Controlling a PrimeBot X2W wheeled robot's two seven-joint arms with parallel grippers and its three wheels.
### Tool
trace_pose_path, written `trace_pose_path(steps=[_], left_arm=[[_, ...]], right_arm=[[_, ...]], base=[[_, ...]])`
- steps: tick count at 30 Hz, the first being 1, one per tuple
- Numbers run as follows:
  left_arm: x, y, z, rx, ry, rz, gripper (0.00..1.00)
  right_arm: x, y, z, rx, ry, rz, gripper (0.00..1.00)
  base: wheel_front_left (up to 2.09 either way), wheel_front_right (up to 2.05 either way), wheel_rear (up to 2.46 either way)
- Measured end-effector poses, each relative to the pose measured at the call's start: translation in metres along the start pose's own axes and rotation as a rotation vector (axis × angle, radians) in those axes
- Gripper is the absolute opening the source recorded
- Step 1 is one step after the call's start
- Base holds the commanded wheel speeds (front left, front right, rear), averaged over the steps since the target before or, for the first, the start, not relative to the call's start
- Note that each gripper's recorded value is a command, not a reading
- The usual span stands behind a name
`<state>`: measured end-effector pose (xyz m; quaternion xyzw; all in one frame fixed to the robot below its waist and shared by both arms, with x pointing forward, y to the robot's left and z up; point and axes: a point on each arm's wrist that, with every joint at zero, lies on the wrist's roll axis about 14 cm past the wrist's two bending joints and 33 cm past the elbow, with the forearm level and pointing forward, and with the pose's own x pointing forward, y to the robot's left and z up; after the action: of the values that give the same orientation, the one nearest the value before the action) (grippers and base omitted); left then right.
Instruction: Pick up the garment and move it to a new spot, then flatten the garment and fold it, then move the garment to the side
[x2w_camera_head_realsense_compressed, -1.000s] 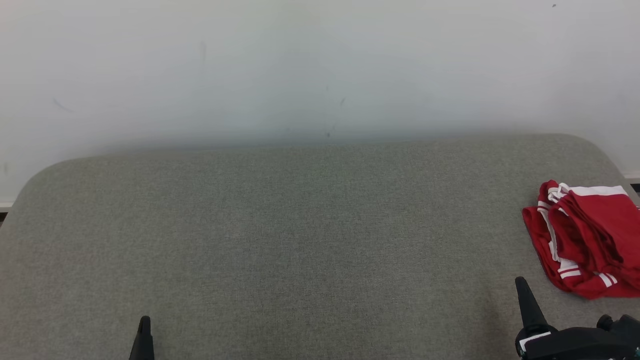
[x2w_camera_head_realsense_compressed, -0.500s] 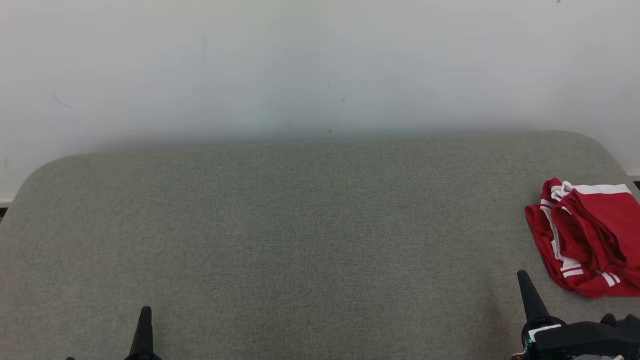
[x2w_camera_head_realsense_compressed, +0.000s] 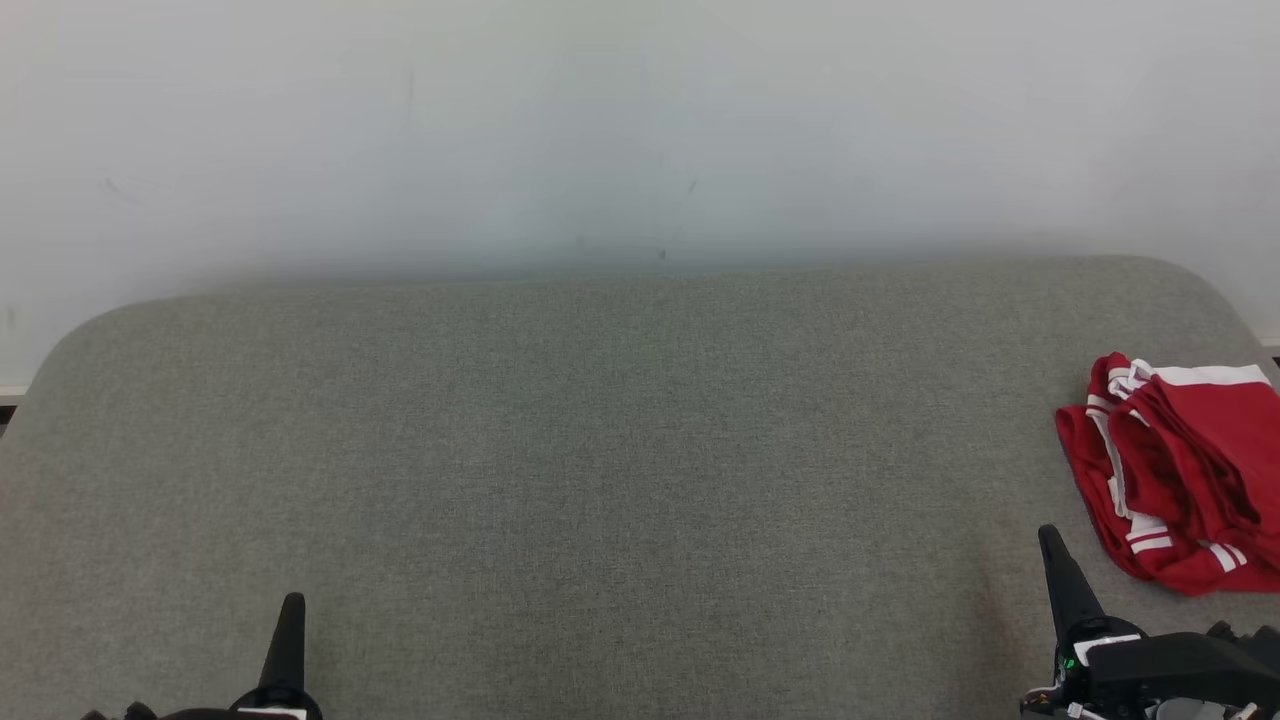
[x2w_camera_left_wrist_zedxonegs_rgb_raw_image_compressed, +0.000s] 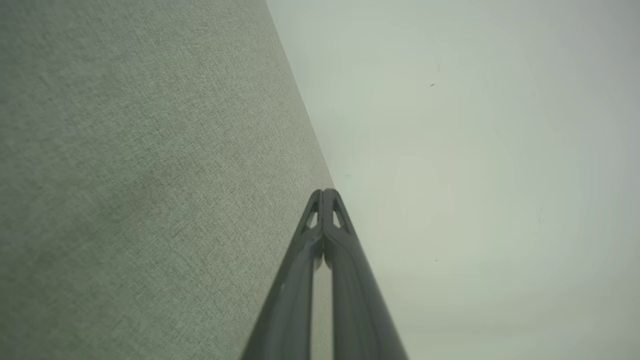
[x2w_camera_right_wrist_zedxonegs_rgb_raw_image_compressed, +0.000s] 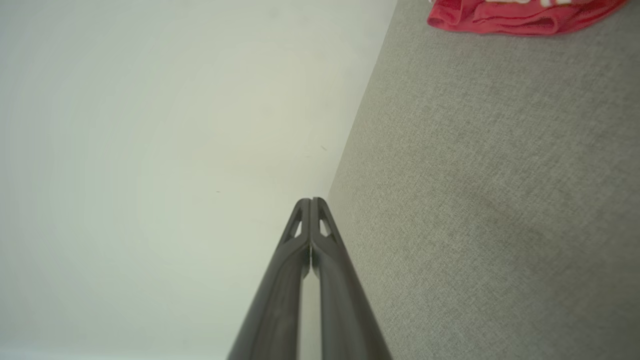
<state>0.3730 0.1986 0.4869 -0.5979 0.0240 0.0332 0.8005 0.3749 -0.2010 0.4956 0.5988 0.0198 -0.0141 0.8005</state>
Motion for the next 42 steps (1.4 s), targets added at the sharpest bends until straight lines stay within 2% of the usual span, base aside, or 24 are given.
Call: trace_pose_path(steps=[27, 42], left_arm=[[0.009, -0.012, 0.003, -0.217, 0.013, -0.047, 0.00], [0.013, -0.017, 0.005, -0.291, 0.019, -0.069, 0.00]], right_arm=[[0.010, 0.009, 0.002, 0.209, -0.006, 0.033, 0.00], [0.012, 0.010, 0.002, 0.289, -0.008, 0.041, 0.00]], base=[[0.00, 0.00, 0.00], [0.00, 0.00, 0.00]])
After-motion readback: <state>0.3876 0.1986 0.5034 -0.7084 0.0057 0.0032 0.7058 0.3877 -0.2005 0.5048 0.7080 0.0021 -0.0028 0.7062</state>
